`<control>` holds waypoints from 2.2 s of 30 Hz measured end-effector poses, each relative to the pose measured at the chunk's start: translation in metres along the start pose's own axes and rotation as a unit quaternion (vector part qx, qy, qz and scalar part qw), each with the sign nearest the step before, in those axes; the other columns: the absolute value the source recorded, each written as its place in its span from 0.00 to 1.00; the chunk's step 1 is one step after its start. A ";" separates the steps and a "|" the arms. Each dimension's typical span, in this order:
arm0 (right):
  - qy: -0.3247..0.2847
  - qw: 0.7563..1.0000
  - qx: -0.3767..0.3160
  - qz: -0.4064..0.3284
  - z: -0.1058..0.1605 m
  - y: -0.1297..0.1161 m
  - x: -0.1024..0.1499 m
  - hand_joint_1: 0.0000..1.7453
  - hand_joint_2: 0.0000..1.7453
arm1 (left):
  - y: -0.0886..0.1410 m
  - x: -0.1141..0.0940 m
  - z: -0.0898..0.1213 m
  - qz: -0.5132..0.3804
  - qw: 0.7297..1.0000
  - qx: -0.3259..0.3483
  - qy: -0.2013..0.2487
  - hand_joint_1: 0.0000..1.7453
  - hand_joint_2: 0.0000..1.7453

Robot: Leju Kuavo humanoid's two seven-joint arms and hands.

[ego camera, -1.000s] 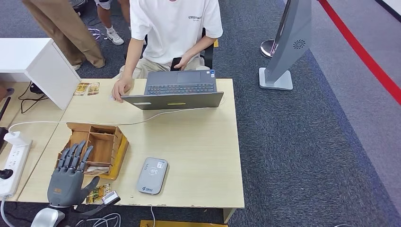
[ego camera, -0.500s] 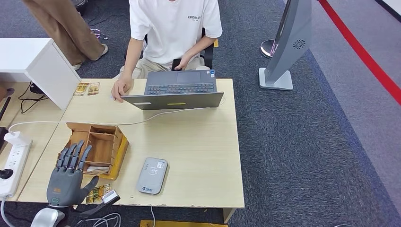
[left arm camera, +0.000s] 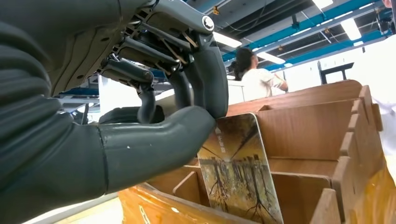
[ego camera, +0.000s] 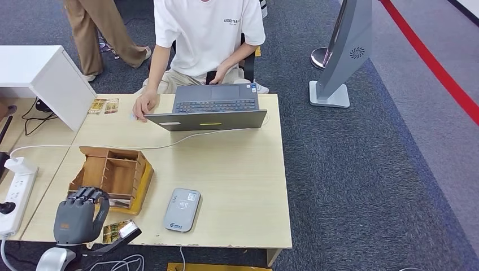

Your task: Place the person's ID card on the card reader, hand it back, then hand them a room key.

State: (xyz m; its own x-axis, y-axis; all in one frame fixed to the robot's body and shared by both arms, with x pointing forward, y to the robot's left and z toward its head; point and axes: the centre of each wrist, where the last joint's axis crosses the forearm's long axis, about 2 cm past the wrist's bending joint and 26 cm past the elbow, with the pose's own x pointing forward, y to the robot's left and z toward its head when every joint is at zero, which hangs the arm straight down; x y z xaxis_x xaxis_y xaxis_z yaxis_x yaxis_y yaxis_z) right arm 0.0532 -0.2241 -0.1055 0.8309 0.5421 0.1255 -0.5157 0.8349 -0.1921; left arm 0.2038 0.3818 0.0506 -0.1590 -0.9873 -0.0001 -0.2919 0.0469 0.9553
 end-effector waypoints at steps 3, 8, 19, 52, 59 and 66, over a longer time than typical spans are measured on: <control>0.000 1.000 -0.001 0.000 0.000 0.000 0.000 0.00 1.00 | 0.000 0.000 -0.001 0.002 1.000 -0.002 -0.003 1.00 1.00; 0.000 1.000 -0.003 0.000 0.000 0.000 0.000 0.00 1.00 | 0.000 0.002 -0.004 0.005 1.000 -0.005 -0.006 1.00 1.00; 0.000 1.000 -0.004 -0.001 0.000 0.000 0.000 0.00 1.00 | 0.000 0.002 -0.008 0.005 1.000 -0.006 -0.008 1.00 1.00; 0.006 1.000 -0.004 -0.005 0.000 0.000 0.000 0.00 1.00 | 0.041 0.040 -0.033 0.010 0.993 0.093 -0.068 0.00 1.00; 0.006 1.000 -0.004 -0.007 0.000 0.000 0.000 0.00 1.00 | 0.046 0.045 -0.036 0.022 0.993 0.091 -0.071 0.00 1.00; 0.007 1.000 -0.005 -0.012 0.000 0.000 0.000 0.00 1.00 | 0.043 0.045 -0.035 0.028 0.996 0.045 -0.066 0.00 1.00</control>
State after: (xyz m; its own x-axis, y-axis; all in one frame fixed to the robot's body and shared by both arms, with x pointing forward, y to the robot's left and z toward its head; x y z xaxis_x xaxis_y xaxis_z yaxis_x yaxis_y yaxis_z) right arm 0.0532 -0.2241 -0.1055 0.8454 0.5212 0.1164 -0.4943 0.8462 -0.1992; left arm 0.2171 0.3338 0.1019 -0.2990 -0.9542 0.0081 -0.3613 0.1210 0.9245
